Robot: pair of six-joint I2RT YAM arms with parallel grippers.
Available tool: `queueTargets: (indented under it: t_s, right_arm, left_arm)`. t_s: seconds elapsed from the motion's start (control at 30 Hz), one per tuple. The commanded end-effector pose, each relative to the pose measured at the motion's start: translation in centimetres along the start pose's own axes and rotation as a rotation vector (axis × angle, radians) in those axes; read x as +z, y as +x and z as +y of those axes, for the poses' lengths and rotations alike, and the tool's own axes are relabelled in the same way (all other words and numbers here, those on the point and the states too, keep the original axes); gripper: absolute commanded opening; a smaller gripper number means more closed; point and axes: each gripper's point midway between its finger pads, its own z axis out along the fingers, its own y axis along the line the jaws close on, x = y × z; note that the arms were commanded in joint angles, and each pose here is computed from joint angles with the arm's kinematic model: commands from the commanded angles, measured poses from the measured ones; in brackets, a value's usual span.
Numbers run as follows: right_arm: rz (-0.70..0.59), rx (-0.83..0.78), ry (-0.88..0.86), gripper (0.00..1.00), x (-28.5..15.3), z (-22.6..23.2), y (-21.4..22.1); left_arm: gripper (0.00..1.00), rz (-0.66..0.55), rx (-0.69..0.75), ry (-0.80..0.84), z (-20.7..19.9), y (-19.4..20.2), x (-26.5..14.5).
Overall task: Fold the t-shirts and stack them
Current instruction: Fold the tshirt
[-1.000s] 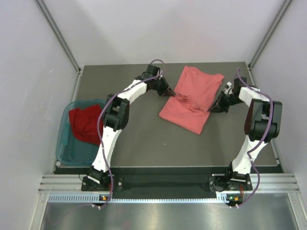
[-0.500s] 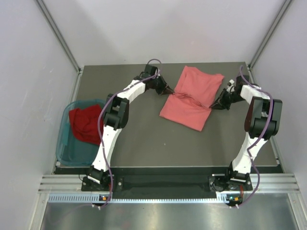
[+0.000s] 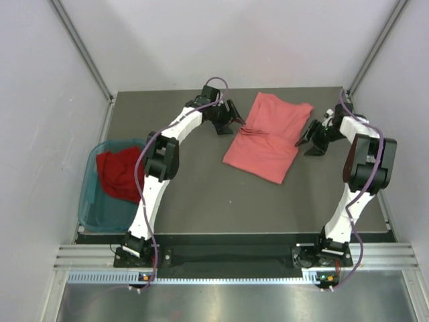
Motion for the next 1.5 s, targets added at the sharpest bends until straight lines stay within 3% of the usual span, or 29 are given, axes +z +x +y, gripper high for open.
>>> queueTargets:
  t_s: [0.0,0.1,0.23,0.33,0.53,0.9,1.23,1.47]
  right_arm:
    - [-0.116,-0.079,0.102,0.6,-3.9,-0.4,-2.1]
    - [-0.111,-0.105,0.075,0.65,-5.0,0.4,0.0]
    - [-0.045,-0.131,0.039,0.73,-4.2,0.7,5.9]
    - [-0.031,-0.135,-0.042,0.74,-3.8,1.9,9.5]
    - [0.019,-0.062,-0.094,0.73,-0.7,1.8,14.7]
    - [-0.048,-0.036,-0.075,0.67,0.8,1.1,14.3]
    - [0.006,0.017,-0.075,0.56,2.7,1.1,15.5]
    - [-0.001,0.031,-0.044,0.55,2.9,0.6,15.3]
  left_arm:
    - [0.82,-0.081,0.163,-0.091,-1.2,-1.7,-6.9]
    - [0.86,-0.055,0.265,-0.146,0.0,-0.3,-9.5]
    - [0.86,0.07,0.286,-0.106,1.1,3.9,-10.7]
    - [0.86,0.161,0.275,-0.121,3.9,7.3,-11.0]
    - [0.86,0.247,0.254,-0.175,6.4,10.3,-10.6]
    - [0.76,0.275,0.18,-0.225,8.3,11.8,-8.5]
    - [0.73,0.282,0.127,-0.272,9.7,12.0,-7.4]
    - [0.68,0.301,0.085,-0.252,9.7,12.2,-6.3]
